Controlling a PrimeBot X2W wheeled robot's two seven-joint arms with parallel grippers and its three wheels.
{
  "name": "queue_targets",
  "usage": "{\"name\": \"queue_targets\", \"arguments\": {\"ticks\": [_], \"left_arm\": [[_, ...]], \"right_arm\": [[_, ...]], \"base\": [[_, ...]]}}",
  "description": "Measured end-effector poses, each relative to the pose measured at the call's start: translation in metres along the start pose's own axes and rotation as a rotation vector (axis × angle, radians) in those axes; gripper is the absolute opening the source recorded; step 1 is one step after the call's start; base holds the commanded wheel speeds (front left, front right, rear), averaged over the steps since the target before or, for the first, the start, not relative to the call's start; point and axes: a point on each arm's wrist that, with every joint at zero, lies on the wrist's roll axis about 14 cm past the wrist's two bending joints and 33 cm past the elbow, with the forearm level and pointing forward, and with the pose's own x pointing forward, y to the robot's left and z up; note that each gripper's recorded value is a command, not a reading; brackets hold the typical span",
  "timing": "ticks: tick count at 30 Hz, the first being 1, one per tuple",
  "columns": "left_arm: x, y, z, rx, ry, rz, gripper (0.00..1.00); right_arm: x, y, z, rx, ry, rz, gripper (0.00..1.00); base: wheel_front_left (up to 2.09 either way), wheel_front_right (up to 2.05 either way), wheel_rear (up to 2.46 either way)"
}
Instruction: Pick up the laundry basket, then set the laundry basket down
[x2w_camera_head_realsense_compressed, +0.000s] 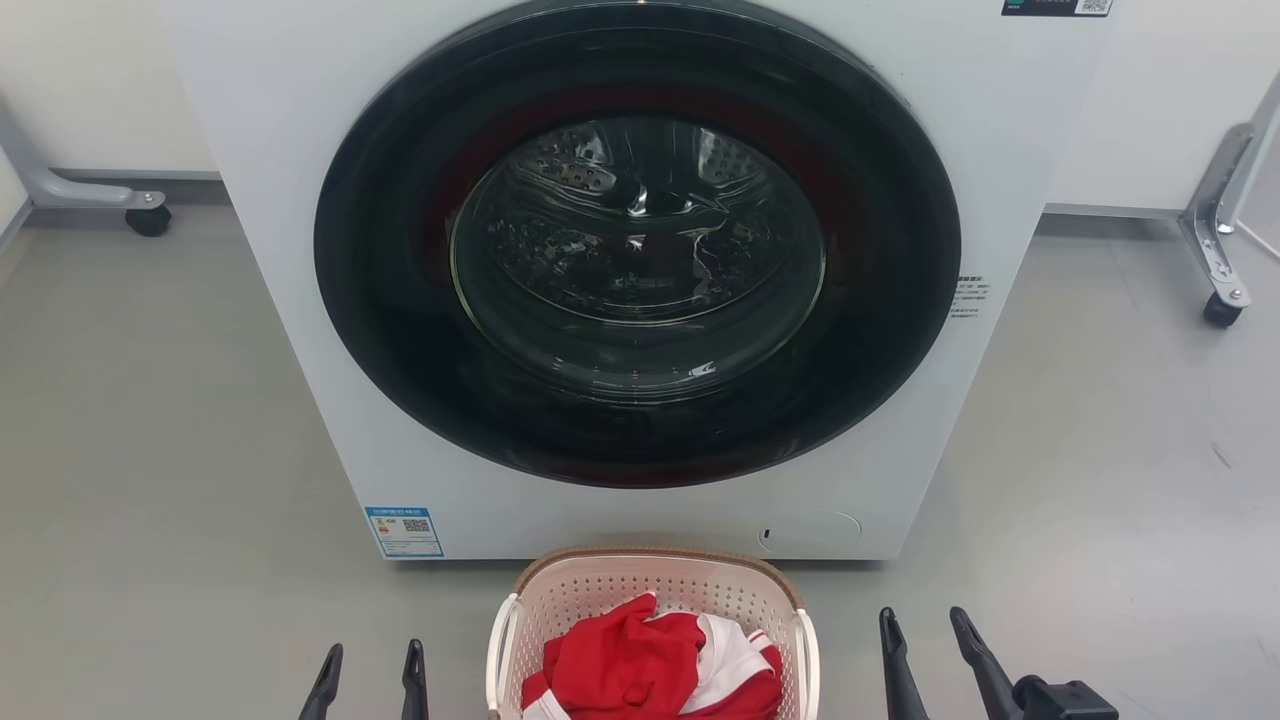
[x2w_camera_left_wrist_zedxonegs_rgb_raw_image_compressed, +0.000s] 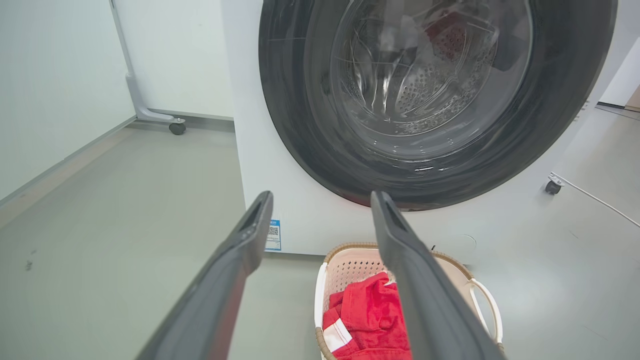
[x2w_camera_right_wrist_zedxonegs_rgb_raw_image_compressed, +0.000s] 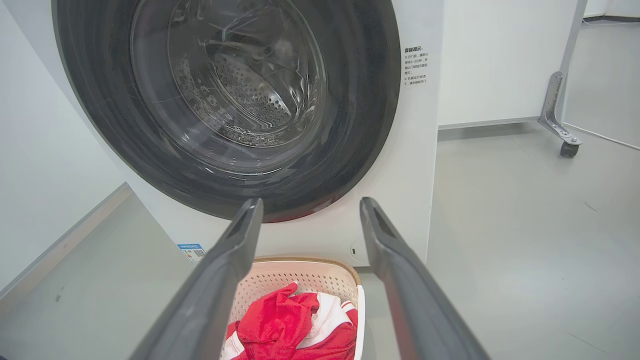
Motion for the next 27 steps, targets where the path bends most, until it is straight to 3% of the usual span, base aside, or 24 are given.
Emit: {"name": "queue_targets", "arguments": {"ticks": [12,13,19,27], "left_arm": [[0.001,-0.001,0.006,-0.001,-0.020,0.006,1.00],[0.000,0.000,0.005,-0.001,-0.018,0.008,0.00],[-0.009,0.004,-0.019,-0.004,0.059,0.023,0.00],[-0.006,0.010,-0.024,-0.104,0.100,0.052,0.00]], "right_arm": [[0.001,-0.002,0.008,-0.022,-0.029,-0.010,1.00],[0.000,-0.003,0.006,-0.023,-0.023,-0.012,0.00],[-0.012,-0.010,-0.021,-0.023,0.062,-0.035,0.00],[-0.010,-0.024,-0.021,0.078,0.082,-0.084,0.00]], "base": [[0.00,0.00,0.00],[0.00,0.00,0.00],[0.00,0.00,0.00],[0.00,0.00,0.00]]}}
